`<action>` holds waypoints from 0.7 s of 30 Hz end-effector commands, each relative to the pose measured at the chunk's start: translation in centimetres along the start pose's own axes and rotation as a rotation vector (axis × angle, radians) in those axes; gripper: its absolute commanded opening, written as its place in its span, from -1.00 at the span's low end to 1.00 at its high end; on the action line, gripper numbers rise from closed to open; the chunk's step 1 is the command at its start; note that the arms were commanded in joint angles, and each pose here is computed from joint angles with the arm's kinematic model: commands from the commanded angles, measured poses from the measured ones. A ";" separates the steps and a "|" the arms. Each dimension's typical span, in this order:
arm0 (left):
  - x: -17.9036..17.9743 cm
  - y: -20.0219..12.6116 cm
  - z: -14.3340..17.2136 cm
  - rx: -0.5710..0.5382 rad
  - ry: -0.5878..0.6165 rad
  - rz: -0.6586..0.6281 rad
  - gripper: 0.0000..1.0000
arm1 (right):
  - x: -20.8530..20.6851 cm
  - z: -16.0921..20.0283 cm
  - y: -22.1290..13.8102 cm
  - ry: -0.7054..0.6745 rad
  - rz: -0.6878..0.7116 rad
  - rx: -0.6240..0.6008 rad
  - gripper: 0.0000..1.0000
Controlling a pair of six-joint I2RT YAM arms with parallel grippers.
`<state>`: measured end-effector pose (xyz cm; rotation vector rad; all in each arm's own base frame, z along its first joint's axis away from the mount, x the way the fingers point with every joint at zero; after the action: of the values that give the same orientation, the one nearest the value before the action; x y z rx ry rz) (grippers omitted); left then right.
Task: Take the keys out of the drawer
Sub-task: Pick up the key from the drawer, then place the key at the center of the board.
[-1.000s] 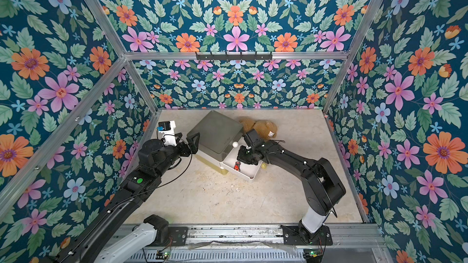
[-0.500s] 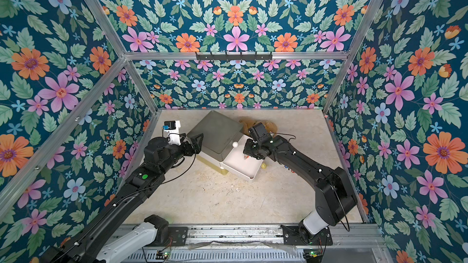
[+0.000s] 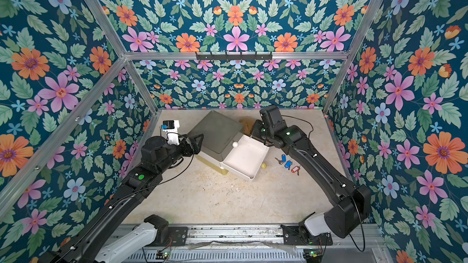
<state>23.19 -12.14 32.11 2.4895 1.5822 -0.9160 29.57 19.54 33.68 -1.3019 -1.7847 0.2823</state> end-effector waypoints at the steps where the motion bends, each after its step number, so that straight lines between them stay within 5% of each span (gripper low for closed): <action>1: -0.2 -0.2 1.1 0.087 -0.076 0.040 0.98 | -0.7 -0.3 -1.4 -0.001 0.061 -0.036 -1.00; 11: 0.4 0.6 6.5 0.291 -0.283 0.146 0.98 | -4.4 1.6 -6.7 0.064 0.143 -0.139 -1.00; 21: -1.9 1.2 11.3 0.358 -0.237 0.138 0.98 | -11.6 6.3 -8.5 0.125 0.258 -0.130 -1.00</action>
<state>18.27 -17.27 22.99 2.5598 1.2177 -1.5993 20.45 8.85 30.78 -1.5815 -1.5994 0.1992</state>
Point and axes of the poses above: each gripper's point midway between its finger pads, its own y axis out along the fingers, its own x axis along the line the jaws close on, z = x × y, the point moved 8 cm from there along -y, back along the fingers, and after that the axes turned 5 degrees about -y, right-handed, at the moved point
